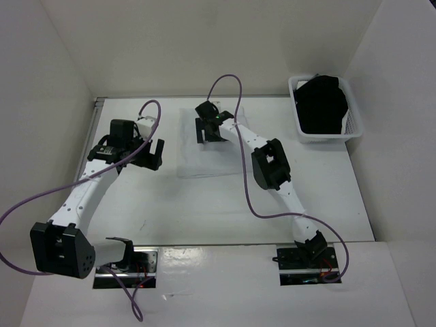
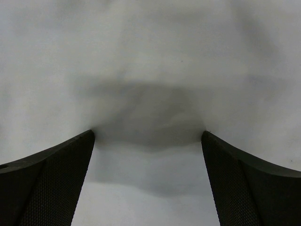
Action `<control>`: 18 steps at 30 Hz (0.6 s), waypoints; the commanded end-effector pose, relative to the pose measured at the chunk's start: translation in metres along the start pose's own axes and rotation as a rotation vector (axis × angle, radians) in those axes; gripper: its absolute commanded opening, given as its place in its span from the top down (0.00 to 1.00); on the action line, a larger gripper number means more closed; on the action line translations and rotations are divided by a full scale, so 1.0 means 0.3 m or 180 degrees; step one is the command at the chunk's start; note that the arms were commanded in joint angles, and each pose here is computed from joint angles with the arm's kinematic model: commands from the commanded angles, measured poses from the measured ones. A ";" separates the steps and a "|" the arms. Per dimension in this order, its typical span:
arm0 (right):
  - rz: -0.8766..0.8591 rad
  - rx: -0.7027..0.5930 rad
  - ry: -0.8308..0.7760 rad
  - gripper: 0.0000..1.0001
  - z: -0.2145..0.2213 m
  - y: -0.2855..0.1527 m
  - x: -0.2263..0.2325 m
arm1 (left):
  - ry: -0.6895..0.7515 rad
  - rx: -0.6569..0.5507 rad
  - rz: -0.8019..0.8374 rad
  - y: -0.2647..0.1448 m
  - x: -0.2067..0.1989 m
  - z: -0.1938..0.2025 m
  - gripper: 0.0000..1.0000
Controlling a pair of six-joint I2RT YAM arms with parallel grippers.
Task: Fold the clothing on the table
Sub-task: Flatten the skirt out, then fold the skirt
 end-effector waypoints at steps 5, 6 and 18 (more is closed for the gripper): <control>-0.0406 -0.0386 -0.0019 0.01 -0.109 -0.334 -0.040 | -0.0110 0.0207 0.0277 0.064 -0.019 0.007 0.00; -0.0359 -0.0345 -0.0081 0.01 -0.072 -0.345 -0.086 | -0.0124 0.0246 0.0378 0.073 -0.028 0.002 0.00; -0.0066 -0.0807 -0.0049 0.35 -0.016 -0.611 -0.538 | -0.0471 0.1132 0.1172 0.358 -0.083 0.120 0.17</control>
Point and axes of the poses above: each gripper's point midway between its finger pads, its own y axis out along the fingers, its own x axis along the line the jaws close on, z = x × y, the point moved 7 cm from there along -y, back along the fingers, and after that the axes turned 3 degrees about -y, right-handed, at the moved point
